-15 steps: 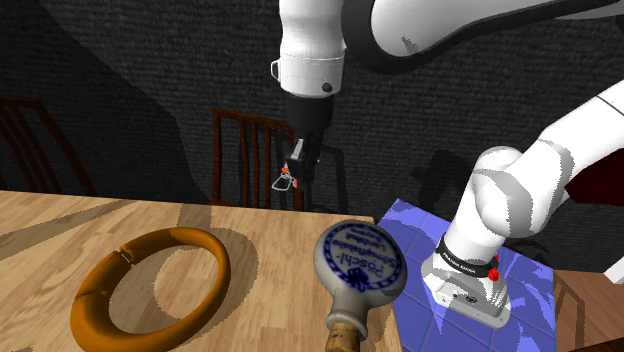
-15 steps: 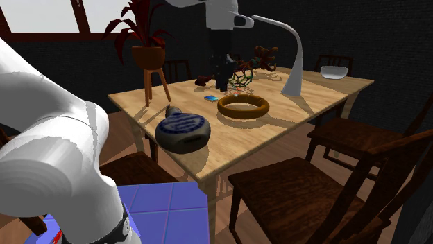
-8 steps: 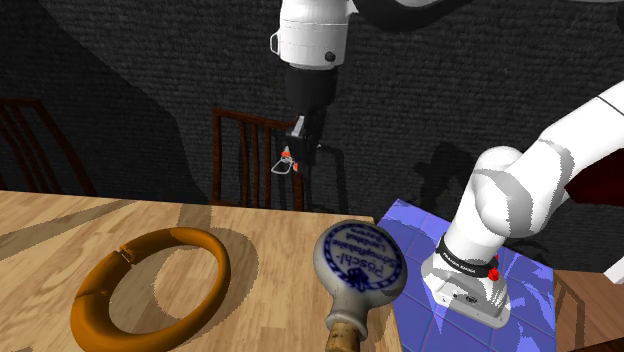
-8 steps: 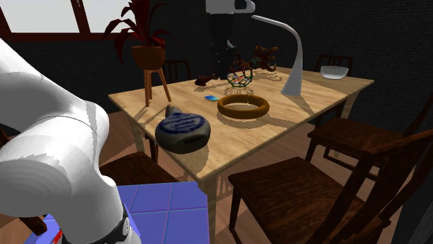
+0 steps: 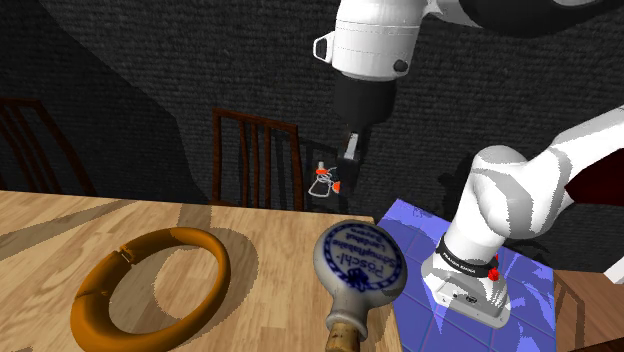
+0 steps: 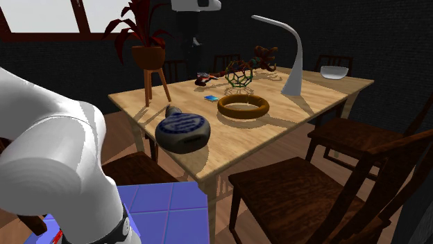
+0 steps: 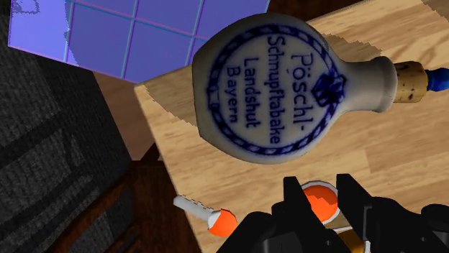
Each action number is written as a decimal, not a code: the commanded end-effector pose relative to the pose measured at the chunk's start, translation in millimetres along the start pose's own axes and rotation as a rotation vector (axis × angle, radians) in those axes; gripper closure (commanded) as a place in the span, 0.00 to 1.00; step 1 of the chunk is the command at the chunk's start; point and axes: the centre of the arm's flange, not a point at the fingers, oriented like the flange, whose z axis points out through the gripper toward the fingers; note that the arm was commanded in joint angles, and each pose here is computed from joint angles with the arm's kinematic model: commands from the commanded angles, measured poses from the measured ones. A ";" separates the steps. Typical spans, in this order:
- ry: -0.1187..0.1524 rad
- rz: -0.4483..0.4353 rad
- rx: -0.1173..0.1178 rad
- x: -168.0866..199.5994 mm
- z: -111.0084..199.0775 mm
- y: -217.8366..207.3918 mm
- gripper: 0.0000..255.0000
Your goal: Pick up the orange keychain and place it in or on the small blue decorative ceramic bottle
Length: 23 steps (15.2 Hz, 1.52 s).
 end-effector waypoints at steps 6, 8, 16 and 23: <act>-0.001 0.000 0.000 -67.2 1.0 -31.8 1.00; -0.001 0.000 0.000 -67.2 11.6 -31.8 1.00; -0.001 0.000 0.000 -67.4 53.8 -31.9 1.00; -0.001 0.000 0.000 -67.4 72.9 -31.9 1.00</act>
